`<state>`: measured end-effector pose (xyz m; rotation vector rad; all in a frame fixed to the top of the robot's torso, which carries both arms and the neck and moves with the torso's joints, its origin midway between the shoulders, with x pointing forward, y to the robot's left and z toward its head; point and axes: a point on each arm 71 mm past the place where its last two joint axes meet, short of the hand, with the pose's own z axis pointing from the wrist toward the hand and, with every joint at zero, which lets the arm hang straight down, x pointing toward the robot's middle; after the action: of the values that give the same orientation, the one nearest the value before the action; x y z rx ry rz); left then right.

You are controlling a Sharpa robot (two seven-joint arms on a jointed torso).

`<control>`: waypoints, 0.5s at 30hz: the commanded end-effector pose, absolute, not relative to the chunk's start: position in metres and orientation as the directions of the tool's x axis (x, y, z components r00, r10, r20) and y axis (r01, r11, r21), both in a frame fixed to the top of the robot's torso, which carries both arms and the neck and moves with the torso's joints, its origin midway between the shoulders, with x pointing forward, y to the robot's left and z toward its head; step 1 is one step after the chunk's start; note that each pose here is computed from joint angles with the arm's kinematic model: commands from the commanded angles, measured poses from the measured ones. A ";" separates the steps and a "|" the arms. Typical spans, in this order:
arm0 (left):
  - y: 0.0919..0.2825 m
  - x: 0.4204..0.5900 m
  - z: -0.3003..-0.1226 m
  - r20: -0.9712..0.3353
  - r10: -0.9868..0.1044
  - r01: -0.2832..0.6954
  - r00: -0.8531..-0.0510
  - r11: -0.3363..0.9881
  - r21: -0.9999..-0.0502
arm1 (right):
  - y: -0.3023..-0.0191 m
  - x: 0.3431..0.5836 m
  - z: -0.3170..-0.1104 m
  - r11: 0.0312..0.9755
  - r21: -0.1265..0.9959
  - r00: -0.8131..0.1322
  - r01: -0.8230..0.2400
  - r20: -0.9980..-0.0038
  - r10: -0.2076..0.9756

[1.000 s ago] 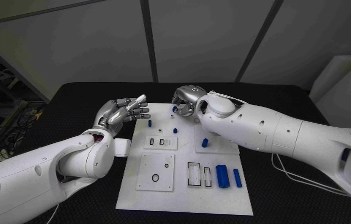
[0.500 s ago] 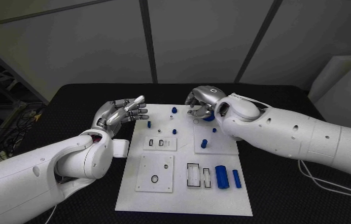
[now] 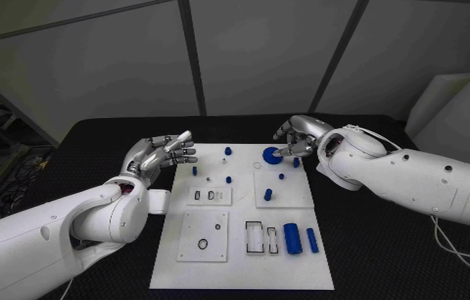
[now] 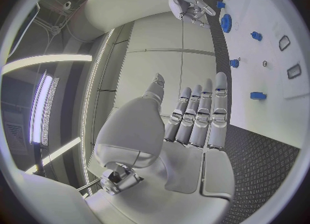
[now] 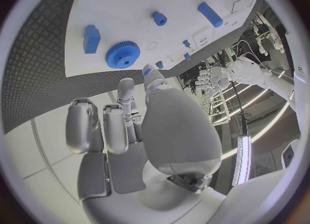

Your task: Assemble the parts on the task board

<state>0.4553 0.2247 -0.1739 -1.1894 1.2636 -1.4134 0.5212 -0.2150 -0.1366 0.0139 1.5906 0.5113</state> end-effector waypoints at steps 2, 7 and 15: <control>0.223 0.456 -0.173 0.100 -0.978 0.021 -0.181 -0.105 -0.994 | -0.217 0.524 -0.142 0.909 0.344 -0.175 -0.234 -0.935 0.309; 0.223 0.456 -0.173 0.100 -0.978 0.021 -0.181 -0.106 -0.994 | -0.218 0.527 -0.145 0.920 0.330 -0.187 -0.214 -0.938 0.293; 0.222 0.456 -0.173 0.101 -0.978 0.022 -0.182 -0.106 -0.994 | -0.212 0.530 -0.148 0.924 0.319 -0.208 -0.209 -0.938 0.277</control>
<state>0.4557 0.2242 -0.1744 -1.1893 1.2658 -1.4167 0.5294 -0.2124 -0.1462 0.0535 1.6898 0.4606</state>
